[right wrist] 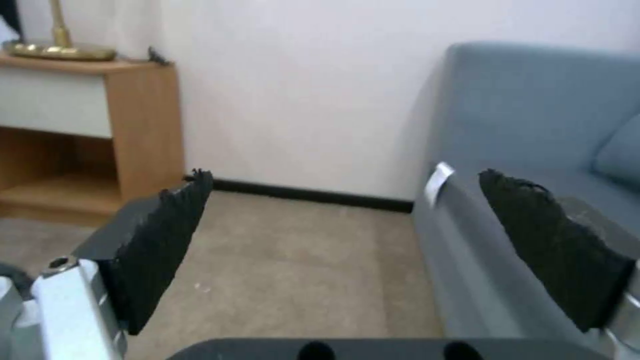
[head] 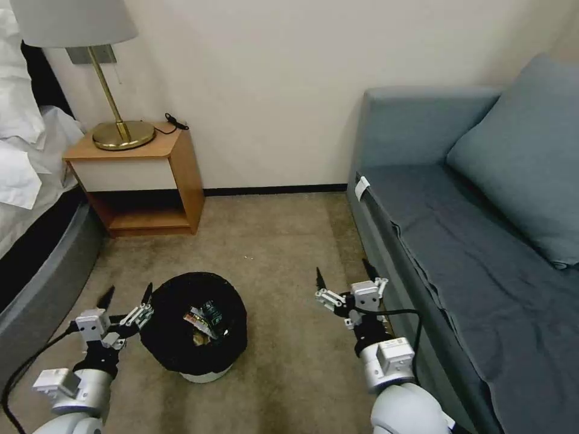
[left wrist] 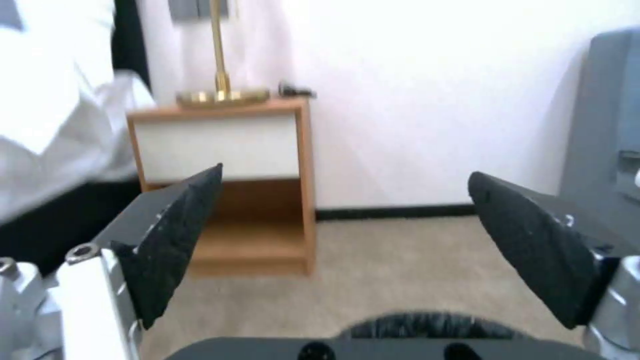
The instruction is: Pick up the trash bin, then pick up the garbage on the floor and place it into the trash bin.
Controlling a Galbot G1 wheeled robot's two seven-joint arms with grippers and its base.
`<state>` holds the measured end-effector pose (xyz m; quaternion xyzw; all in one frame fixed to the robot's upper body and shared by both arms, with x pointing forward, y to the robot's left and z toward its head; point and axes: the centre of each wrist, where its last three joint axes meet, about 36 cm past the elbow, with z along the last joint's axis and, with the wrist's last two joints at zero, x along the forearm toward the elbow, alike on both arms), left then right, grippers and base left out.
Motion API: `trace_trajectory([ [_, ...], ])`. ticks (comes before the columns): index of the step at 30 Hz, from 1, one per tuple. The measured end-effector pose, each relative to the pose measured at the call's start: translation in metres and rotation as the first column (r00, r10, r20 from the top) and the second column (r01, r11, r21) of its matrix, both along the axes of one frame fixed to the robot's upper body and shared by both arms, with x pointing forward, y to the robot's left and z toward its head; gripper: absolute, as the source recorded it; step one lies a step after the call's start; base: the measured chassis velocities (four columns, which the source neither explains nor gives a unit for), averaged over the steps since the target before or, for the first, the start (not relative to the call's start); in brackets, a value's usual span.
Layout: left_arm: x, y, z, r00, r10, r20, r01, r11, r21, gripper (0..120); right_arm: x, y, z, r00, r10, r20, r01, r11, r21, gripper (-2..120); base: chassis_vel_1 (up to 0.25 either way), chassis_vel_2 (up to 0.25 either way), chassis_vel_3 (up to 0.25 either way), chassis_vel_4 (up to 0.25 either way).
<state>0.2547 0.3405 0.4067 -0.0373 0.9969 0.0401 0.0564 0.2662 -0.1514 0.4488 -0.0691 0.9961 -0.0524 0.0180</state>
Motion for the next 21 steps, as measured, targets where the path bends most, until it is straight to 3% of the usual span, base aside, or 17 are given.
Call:
trace_trajectory([
  [4,-0.005,-0.028,0.003,0.999,0.003,0.039,-0.004,1.000,0.013,100,-0.014,-0.006,-0.003,0.998,-0.016,0.053,0.016,1.000,-0.011,100,0.000,0.000,0.000,0.000],
  [5,-0.005,-0.028,0.003,0.999,0.003,0.039,-0.004,1.000,0.013,100,-0.014,-0.006,-0.003,0.998,-0.016,0.053,0.016,1.000,-0.011,100,0.000,0.000,0.000,0.000],
  [9,-0.014,-0.058,-0.005,0.999,-0.037,0.001,0.037,0.998,0.057,100,-0.028,-0.004,-0.006,0.995,-0.037,0.096,0.036,0.999,0.007,100,0.000,0.000,0.000,0.000],
  [10,-0.014,-0.058,-0.005,0.999,-0.037,0.001,0.037,0.998,0.057,100,-0.028,-0.004,-0.006,0.995,-0.037,0.096,0.036,0.999,0.007,100,0.000,0.000,0.000,0.000],
  [12,-0.022,-0.077,-0.010,0.997,-0.070,-0.019,0.071,0.997,0.043,100,-0.032,-0.006,-0.008,0.990,-0.055,0.131,0.056,0.998,0.002,100,0.000,0.000,0.000,0.000],
  [15,-0.023,-0.080,-0.010,0.997,-0.076,-0.022,0.077,0.996,0.039,100,-0.032,-0.006,-0.008,0.989,-0.060,0.133,0.061,0.998,0.001,100,0.000,0.000,0.000,0.000],
  [19,-0.034,-0.112,-0.009,0.991,-0.126,-0.031,0.126,0.992,-0.027,100,-0.033,-0.008,-0.005,0.986,-0.095,0.140,0.095,0.995,0.005,100,0.000,0.000,0.000,0.000],
  [21,-0.036,-0.120,-0.006,0.990,-0.136,-0.024,0.134,0.990,-0.052,100,-0.031,-0.010,-0.004,0.983,-0.104,0.149,0.105,0.994,0.004,100,0.000,0.000,0.000,0.000],
])
